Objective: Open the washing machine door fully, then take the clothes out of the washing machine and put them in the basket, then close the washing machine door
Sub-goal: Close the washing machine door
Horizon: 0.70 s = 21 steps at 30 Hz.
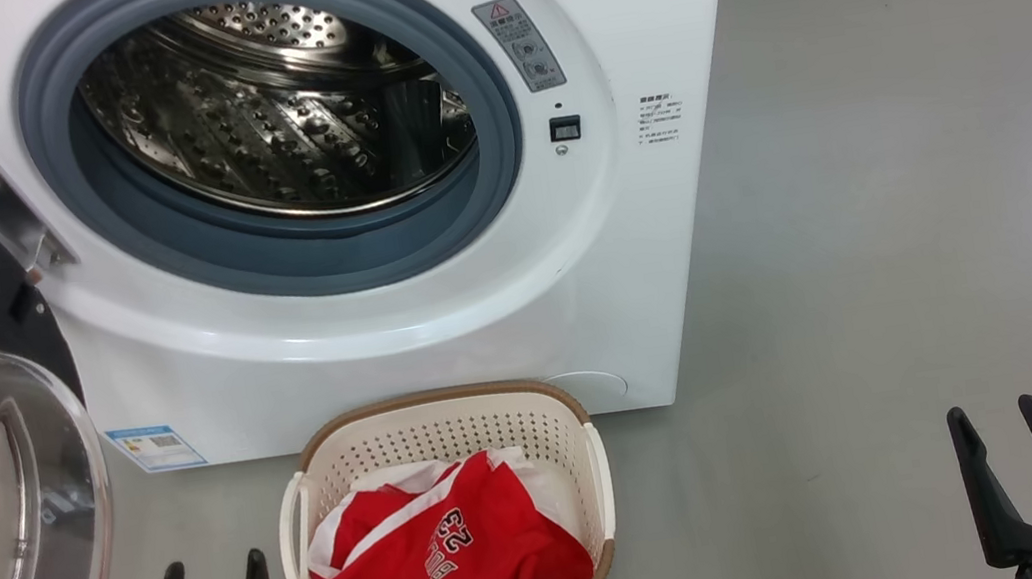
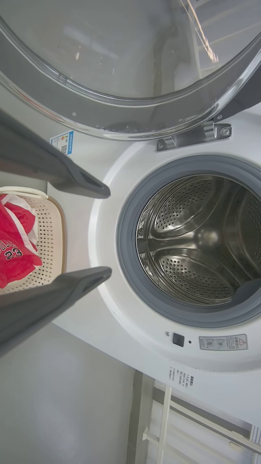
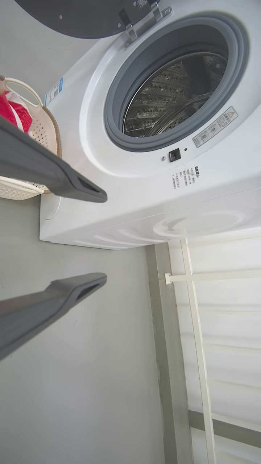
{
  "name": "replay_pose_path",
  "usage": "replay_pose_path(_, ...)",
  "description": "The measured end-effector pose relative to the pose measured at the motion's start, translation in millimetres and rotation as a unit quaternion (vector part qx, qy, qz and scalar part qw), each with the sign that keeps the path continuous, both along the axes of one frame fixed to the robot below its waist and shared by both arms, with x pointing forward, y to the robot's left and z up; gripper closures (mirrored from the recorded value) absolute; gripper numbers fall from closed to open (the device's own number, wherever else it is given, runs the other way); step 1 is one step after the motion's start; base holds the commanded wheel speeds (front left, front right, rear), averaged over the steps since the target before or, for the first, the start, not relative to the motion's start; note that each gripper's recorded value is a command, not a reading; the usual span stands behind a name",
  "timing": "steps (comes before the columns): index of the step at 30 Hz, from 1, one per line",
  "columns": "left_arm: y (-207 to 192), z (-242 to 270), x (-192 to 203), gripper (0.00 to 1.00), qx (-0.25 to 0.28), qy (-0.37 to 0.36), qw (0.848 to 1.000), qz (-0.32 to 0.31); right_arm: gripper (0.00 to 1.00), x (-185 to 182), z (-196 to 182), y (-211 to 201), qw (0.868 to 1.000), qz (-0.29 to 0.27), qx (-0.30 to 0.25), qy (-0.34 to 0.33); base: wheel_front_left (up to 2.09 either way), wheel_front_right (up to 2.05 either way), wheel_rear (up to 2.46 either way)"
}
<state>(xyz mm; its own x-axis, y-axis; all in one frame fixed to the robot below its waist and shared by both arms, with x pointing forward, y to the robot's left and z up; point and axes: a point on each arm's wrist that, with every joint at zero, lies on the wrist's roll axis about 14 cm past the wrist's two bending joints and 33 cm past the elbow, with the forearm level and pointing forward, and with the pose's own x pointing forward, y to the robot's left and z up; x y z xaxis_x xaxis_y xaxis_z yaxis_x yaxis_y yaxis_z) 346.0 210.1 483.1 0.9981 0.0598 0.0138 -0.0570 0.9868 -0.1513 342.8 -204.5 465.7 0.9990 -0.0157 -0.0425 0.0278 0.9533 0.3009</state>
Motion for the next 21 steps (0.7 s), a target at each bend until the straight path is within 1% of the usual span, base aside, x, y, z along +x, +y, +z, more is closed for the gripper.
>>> replay_pose_path(8, 1.1, -0.1, -4.0, 0.0, 0.001, 0.0, 1.0, 0.002, 0.0, 0.6, 1.5, 1.1, 1.0, 0.002, 0.0, -0.003, -0.23, 0.23, 0.0)
replay_pose_path(21, 2.4, 1.2, -3.4, 0.0, 0.001, -0.001, 1.0, 0.007, 0.0, 1.5, 0.2, 1.6, 1.0, 0.003, -0.001, 0.0, -1.09, 1.09, 0.0)
